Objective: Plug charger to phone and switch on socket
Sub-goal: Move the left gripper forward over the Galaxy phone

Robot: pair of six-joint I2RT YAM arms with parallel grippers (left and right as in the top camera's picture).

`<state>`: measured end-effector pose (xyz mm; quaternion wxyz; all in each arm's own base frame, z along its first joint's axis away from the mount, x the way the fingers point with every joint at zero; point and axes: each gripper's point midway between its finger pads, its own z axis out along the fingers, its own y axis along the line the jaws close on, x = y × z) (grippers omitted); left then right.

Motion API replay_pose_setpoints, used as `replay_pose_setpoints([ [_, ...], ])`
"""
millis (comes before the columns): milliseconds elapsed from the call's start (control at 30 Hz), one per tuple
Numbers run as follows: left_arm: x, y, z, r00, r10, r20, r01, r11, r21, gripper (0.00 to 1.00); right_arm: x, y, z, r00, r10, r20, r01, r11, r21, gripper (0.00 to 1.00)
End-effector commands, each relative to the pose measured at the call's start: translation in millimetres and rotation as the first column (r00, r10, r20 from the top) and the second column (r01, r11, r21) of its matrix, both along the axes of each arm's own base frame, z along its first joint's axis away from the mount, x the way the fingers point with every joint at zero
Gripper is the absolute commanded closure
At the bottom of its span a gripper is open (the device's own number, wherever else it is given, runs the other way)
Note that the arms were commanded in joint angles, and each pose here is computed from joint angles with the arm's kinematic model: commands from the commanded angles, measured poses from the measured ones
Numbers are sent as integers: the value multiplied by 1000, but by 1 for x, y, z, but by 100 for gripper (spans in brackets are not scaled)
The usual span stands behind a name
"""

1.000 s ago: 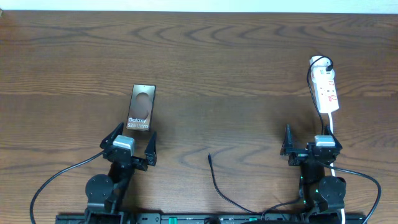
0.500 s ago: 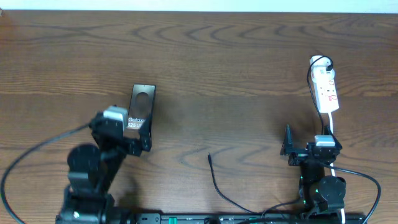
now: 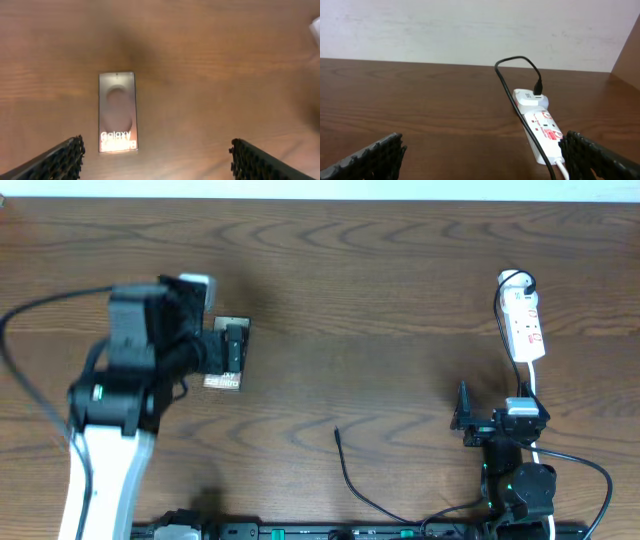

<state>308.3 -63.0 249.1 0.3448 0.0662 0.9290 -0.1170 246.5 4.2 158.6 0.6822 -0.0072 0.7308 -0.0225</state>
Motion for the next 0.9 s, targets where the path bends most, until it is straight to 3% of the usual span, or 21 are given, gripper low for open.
replay_pose_setpoints([
  [0,18,-4,-13,993,-28,-116,31,999,23,8,0,-2,0,1000,-10,0,10,1000,-5,1],
  [233,38,-5,-41,961,-47,-272,62,997,45,8,0,-2,0,1000,-10,0,10,1000,-5,1],
  [467,49,15,-69,941,-3,-339,41,994,106,8,0,-2,0,1000,-10,0,10,1000,-5,1],
  [767,50,19,-72,936,5,-351,30,995,96,10,0,-2,0,1000,-10,0,10,1000,-5,1],
  [800,50,19,-72,936,6,-351,30,995,97,29,0,-2,0,1000,-10,0,10,1000,-5,1],
  [867,50,19,-72,937,6,-350,30,995,97,58,0,-2,0,1000,-10,0,10,1000,-5,1],
])
